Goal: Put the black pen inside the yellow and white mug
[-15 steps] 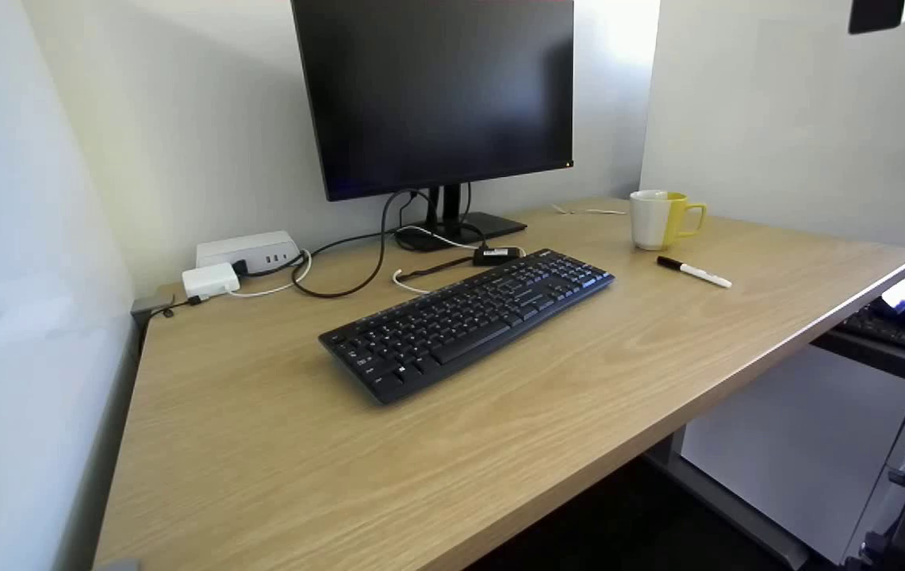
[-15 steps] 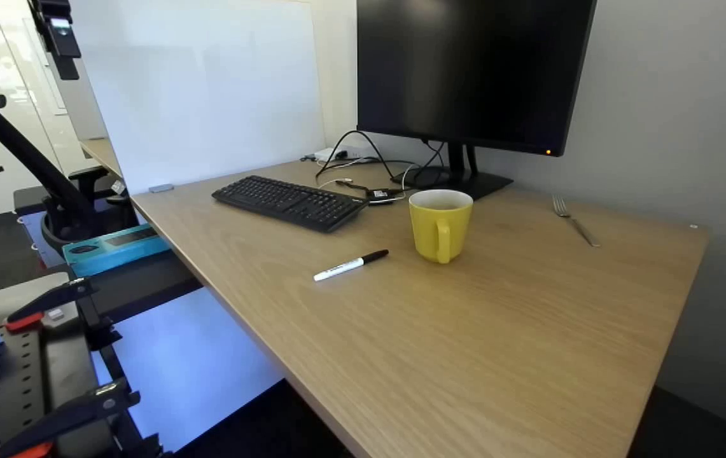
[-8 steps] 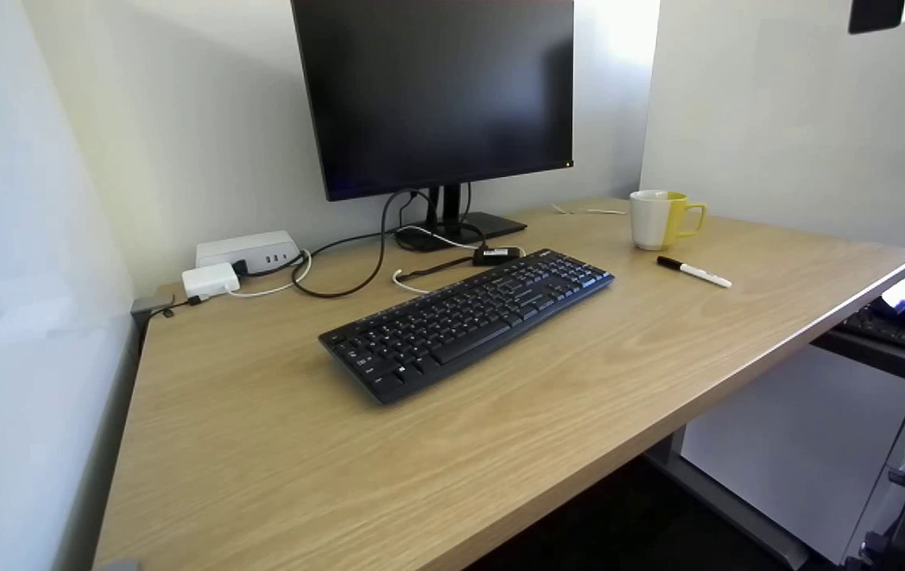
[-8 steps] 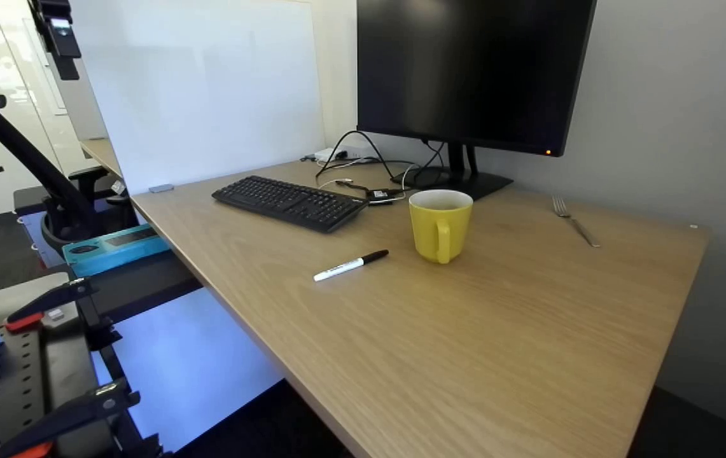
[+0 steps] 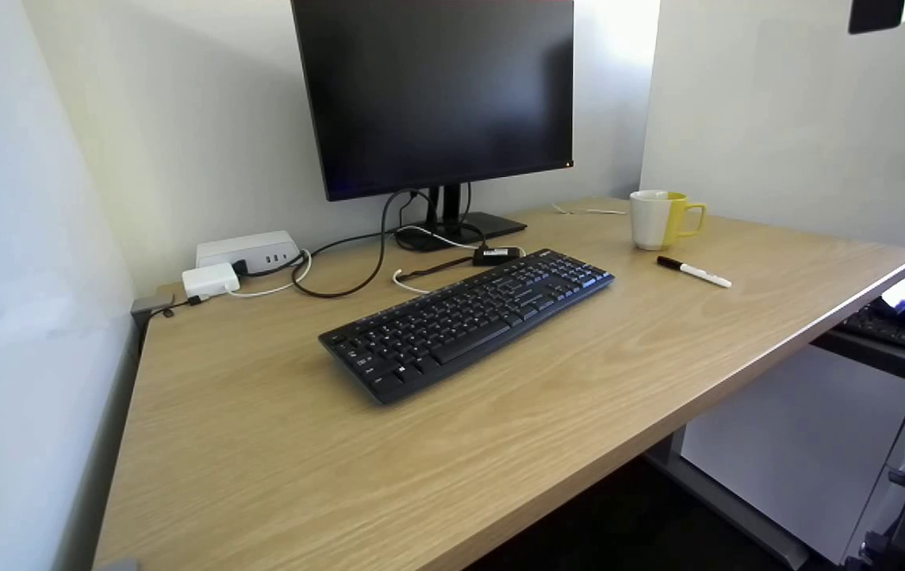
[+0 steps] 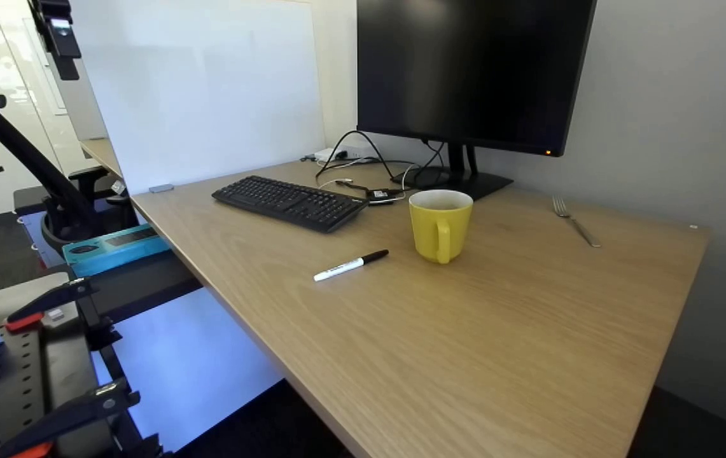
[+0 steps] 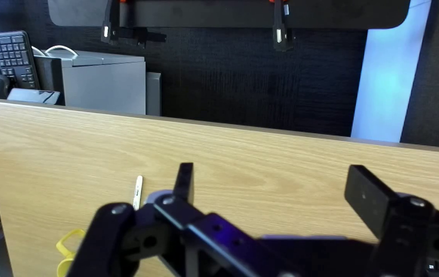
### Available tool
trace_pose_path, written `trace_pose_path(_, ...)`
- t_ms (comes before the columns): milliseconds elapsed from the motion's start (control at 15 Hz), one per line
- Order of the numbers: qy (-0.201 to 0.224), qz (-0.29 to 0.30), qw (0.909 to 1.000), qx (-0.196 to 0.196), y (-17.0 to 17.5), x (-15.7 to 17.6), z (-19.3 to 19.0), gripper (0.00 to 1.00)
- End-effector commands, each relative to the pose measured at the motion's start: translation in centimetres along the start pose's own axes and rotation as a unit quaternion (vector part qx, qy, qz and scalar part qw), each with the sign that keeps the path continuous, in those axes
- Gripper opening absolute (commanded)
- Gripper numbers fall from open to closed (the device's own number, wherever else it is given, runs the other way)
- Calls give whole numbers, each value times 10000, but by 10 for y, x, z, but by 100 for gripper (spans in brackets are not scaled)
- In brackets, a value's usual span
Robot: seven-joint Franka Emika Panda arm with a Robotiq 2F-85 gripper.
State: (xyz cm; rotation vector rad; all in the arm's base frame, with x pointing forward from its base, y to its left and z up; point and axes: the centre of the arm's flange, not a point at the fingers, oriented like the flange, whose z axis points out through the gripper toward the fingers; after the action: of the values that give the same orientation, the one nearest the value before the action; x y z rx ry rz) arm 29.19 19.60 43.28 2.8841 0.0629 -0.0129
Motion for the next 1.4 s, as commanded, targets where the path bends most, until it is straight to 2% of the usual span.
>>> trace_pose_path(0,0,0,10000,0,0,0,0,100)
trace_pose_path(267,81,-20,9997,251,13,24,3,100)
trace_pose_path(467,66,96,9976,680,43,58,9,100)
trace_pose_path(867,-389,519,9909,1176,105,105,64,100)
trace_pose_path(1067,-633,740,9871,1268,125,118,97,100)
trace_pose_path(1333,-747,980,9833,1340,153,142,116,100)
